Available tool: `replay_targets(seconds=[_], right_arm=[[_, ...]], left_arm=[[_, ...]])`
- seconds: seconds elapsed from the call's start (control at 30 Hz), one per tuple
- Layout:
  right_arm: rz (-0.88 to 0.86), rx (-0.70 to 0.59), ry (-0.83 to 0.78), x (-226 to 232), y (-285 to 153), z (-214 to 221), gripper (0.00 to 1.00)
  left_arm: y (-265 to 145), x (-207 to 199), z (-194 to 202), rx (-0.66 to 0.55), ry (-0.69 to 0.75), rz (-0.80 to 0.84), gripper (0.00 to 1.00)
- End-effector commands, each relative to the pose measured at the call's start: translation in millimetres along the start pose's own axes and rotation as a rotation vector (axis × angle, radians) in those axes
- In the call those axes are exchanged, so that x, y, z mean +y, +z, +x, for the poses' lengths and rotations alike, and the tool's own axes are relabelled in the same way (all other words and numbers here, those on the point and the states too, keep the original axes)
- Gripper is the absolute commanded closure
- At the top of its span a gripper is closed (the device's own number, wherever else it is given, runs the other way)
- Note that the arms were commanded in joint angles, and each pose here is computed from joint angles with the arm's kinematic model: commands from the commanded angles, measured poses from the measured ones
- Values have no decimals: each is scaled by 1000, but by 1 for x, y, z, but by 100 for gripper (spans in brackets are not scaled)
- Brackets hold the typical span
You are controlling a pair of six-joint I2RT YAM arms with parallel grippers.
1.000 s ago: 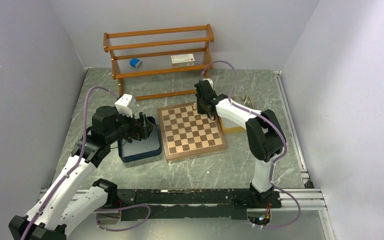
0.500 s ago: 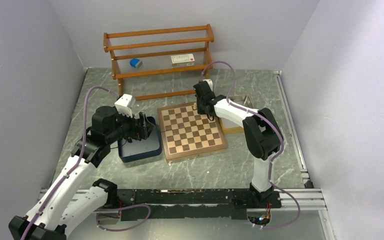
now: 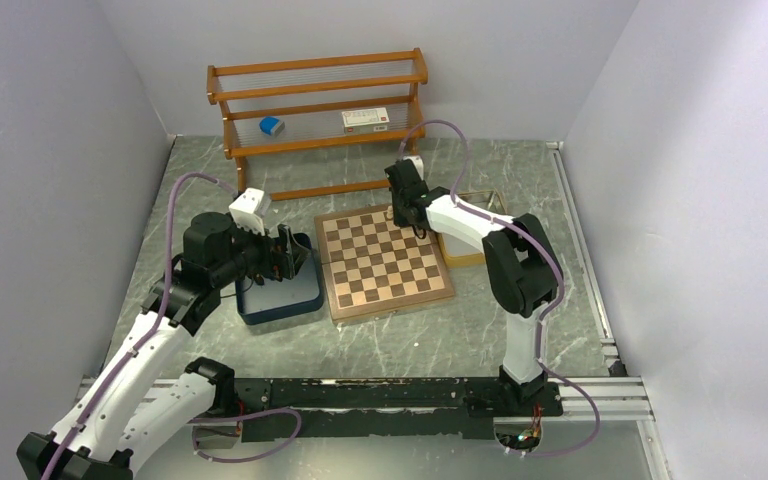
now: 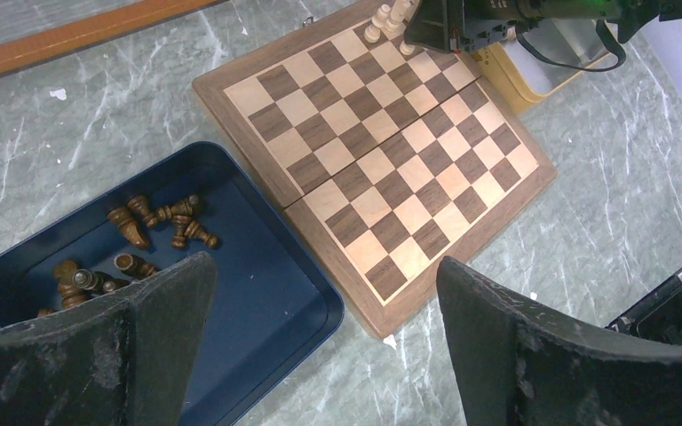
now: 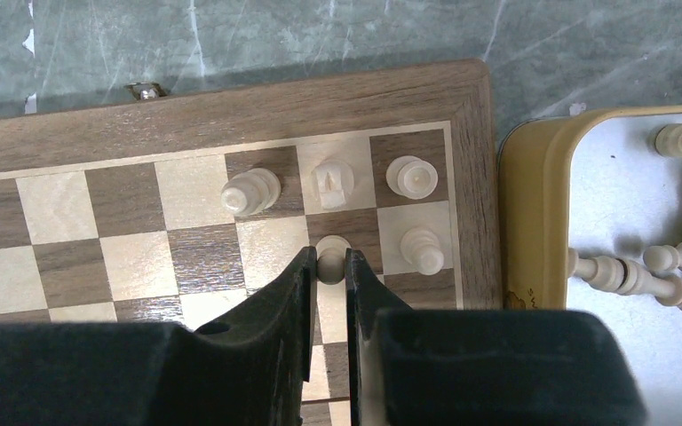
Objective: Set up the chess pieces on the board
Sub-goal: Place the chess piece on the chessboard.
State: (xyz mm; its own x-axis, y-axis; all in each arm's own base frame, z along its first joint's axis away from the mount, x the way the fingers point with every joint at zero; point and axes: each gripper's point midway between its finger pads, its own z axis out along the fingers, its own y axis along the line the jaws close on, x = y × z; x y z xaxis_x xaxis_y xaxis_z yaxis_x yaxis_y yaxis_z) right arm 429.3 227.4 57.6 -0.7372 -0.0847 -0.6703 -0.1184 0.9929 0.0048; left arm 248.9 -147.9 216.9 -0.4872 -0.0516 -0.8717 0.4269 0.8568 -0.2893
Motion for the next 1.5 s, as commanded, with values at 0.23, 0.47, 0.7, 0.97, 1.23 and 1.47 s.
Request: replay_targets(seconds=[0.23,0.47,0.7,0.97,1.23,1.47], right_arm=[[22,20,-22,0,7,2,77],[23,8,-23,1,6,-7,75],[36,31,-35,0,10,-2,76],[45,27,-38,-4,6,-2,76],[50,33,-35,-4,6,-1,76],[28,25,-34,1,8,-5,76]], left_arm=[[-4,-5,-9,-29,17,17,1],[-5,-6,-10,-38,19,19,1],[-5,-6,-11,-42,19,20,1],[-4,-7,-9,-31,18,28,1],[-6,-6,-11,-45,17,19,1],[-6,-7,-11,-41,17,23,1]])
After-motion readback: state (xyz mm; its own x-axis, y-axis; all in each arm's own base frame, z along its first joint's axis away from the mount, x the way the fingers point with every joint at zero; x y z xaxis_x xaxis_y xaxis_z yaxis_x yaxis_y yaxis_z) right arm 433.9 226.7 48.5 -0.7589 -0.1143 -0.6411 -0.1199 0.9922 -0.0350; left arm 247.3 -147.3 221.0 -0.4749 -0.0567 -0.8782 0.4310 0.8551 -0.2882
